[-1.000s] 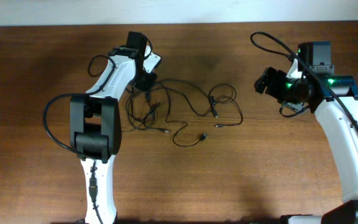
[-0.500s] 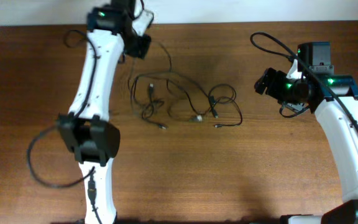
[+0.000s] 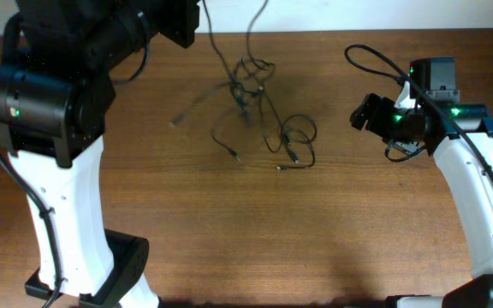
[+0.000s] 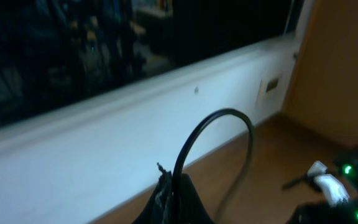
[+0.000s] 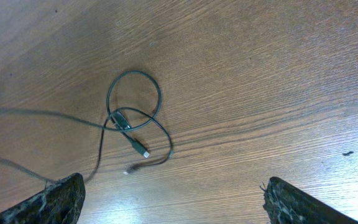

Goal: Untangle cables

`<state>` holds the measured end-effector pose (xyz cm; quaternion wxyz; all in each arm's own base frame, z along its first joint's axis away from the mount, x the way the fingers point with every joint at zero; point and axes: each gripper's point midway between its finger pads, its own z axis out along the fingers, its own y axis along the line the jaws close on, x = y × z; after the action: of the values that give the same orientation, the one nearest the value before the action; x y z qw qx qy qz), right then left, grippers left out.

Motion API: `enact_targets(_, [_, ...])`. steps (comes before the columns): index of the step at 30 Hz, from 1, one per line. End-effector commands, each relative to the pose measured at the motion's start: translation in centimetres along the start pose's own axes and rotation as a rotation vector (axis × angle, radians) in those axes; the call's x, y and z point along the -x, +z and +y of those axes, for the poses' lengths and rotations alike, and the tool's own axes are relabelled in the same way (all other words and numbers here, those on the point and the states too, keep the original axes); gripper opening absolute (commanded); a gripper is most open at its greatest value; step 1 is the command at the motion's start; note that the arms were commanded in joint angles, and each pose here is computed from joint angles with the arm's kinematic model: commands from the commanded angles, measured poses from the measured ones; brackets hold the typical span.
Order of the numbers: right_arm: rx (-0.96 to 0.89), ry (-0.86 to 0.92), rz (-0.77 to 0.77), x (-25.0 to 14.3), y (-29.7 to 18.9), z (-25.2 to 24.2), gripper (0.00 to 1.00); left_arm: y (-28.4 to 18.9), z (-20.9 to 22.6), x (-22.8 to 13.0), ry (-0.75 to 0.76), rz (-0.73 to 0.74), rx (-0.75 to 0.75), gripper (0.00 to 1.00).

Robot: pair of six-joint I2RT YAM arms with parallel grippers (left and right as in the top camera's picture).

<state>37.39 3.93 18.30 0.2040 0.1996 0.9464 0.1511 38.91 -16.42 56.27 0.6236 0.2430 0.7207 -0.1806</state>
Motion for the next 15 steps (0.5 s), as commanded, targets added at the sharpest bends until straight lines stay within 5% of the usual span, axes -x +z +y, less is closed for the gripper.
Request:
enact_targets(1, [0.041, -0.032, 0.011, 0.1, -0.1, 0.6, 0.93, -0.7, 2.9, 1.2, -0.076, -0.047, 0.189, 0.00])
enact_targets(4, [0.277, -0.142, 0.078, -1.2, -0.8, 4.6, 0.92, 0.1, -0.4, 0.1, -0.082, -0.003, -0.009, 0.00])
enact_targets(8, [0.580, -0.228, 0.117, -2.5, -3.9, 9.8, 0.87, 0.7, -0.4, -0.9, -0.096, 0.035, -0.018, 0.00])
enact_targets(15, [0.723, -0.310, 0.047, -4.2, -7.7, 16.3, 0.87, 1.4, -1.1, -1.3, -0.119, 0.047, -0.038, 0.00])
